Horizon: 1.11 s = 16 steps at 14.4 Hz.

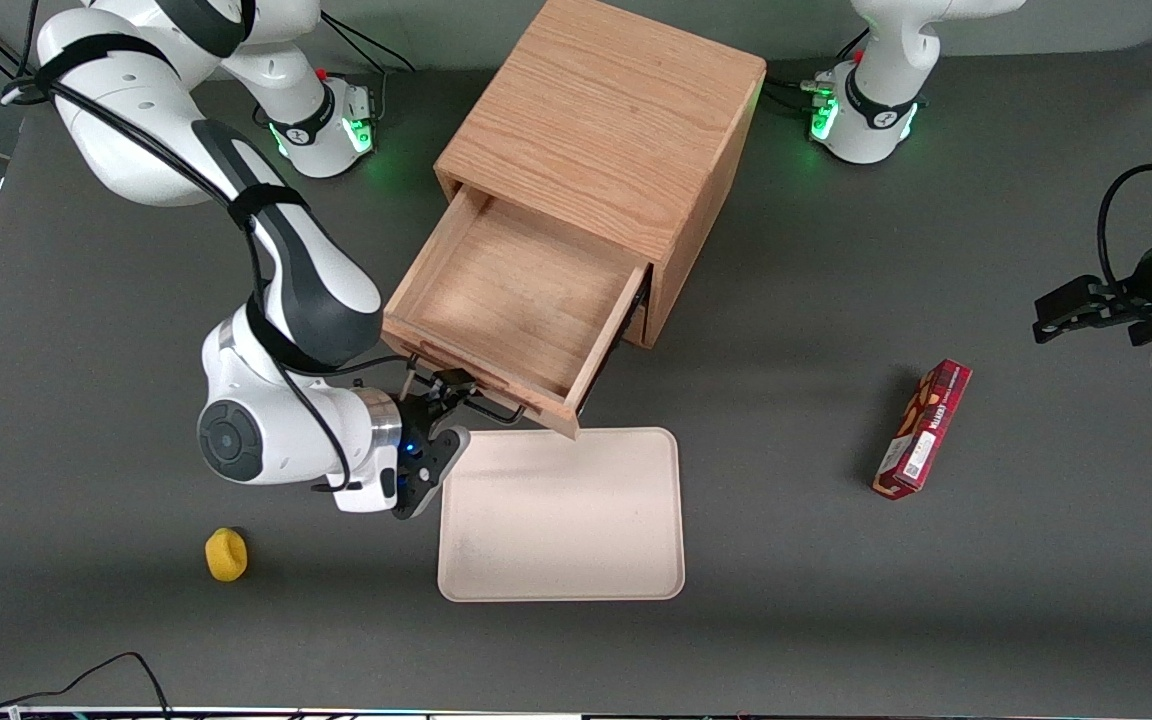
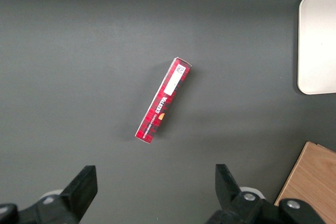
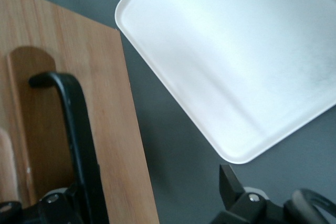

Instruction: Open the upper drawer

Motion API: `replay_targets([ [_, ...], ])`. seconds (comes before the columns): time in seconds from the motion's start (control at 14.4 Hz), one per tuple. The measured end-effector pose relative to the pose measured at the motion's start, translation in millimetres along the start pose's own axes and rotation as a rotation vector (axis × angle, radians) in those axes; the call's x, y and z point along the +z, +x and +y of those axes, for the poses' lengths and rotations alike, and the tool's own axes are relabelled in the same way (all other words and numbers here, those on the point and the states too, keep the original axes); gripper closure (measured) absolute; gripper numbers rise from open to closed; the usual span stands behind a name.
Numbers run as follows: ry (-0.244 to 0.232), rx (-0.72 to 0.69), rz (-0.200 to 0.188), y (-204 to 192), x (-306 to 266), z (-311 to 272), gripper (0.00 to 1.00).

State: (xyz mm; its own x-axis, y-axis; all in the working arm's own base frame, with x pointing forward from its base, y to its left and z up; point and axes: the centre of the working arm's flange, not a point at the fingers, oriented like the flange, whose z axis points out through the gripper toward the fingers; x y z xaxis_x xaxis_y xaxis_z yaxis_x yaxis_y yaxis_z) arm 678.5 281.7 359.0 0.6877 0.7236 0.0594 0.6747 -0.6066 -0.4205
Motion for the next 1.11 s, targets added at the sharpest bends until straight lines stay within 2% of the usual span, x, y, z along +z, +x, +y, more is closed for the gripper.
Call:
replay_targets([
  [0.35,-0.025,-0.036,0.028,0.5,-33.9,3.6,0.0],
  [0.55,-0.076,-0.062,0.093,2.8,-85.3,-20.0,0.0],
  [0.69,-0.11,-0.039,0.115,-6.1,-128.7,-46.6,0.0],
  [0.83,-0.117,0.076,0.096,-18.9,-156.3,-71.3,0.0],
  [1.11,-0.13,0.438,0.071,-41.9,-191.5,-103.9,0.0],
])
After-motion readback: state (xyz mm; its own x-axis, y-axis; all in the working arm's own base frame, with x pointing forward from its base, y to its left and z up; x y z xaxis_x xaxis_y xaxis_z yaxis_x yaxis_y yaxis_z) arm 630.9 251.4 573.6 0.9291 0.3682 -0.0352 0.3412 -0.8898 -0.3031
